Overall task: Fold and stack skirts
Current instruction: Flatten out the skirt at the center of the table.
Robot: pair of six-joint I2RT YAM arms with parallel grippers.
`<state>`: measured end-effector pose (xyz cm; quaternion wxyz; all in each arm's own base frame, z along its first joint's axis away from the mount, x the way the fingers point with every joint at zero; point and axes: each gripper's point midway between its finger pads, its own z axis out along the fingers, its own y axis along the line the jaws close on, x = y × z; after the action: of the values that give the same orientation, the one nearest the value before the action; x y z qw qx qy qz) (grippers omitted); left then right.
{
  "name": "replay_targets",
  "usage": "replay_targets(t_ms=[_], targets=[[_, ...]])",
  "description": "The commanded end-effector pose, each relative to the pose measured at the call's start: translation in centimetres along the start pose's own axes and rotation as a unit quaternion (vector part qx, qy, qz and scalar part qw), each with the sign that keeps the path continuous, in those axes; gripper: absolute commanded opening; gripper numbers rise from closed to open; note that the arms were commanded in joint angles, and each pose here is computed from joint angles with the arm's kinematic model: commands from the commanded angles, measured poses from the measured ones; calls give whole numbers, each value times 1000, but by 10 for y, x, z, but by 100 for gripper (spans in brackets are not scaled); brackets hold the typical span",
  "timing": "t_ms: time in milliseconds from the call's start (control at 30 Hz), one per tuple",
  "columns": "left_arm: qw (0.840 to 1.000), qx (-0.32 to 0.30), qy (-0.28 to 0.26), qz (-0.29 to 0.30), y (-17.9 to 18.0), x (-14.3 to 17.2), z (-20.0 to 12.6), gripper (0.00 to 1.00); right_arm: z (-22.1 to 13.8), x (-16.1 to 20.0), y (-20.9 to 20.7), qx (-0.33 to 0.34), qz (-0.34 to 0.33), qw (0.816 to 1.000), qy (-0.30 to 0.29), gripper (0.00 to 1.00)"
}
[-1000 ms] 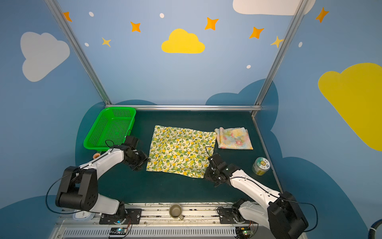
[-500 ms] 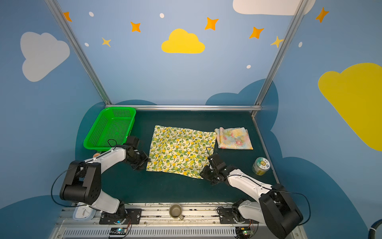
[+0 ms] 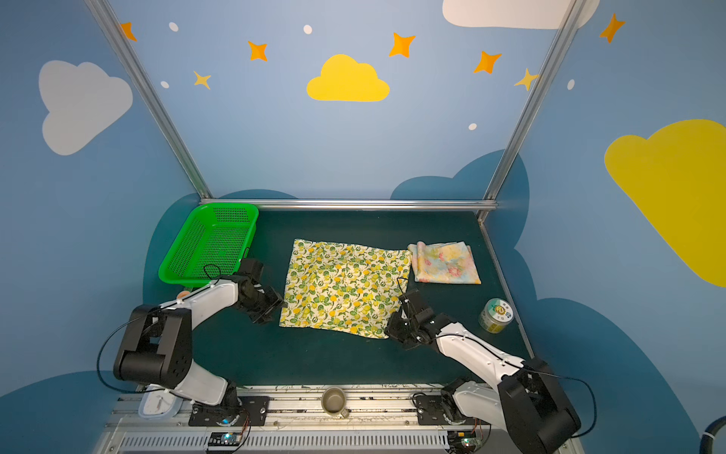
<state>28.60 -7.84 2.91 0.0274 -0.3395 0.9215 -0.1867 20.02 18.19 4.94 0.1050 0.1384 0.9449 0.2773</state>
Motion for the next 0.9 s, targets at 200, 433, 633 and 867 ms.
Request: replay_targets(t_ms=[200, 433, 633, 867], targets=[[999, 21, 48, 3, 3, 22, -1, 54, -7, -3, -6, 2, 10, 1000, 9, 0], [998, 13, 65, 14, 11, 44, 5, 56, 1, -3, 2, -7, 8, 999, 37, 0], [998, 17, 60, 23, 9, 47, 10, 43, 5, -2, 4, -9, 8, 999, 52, 0], [998, 28, 48, 33, -6, 37, 12, 4, 2, -6, 9, -27, 22, 998, 58, 0]])
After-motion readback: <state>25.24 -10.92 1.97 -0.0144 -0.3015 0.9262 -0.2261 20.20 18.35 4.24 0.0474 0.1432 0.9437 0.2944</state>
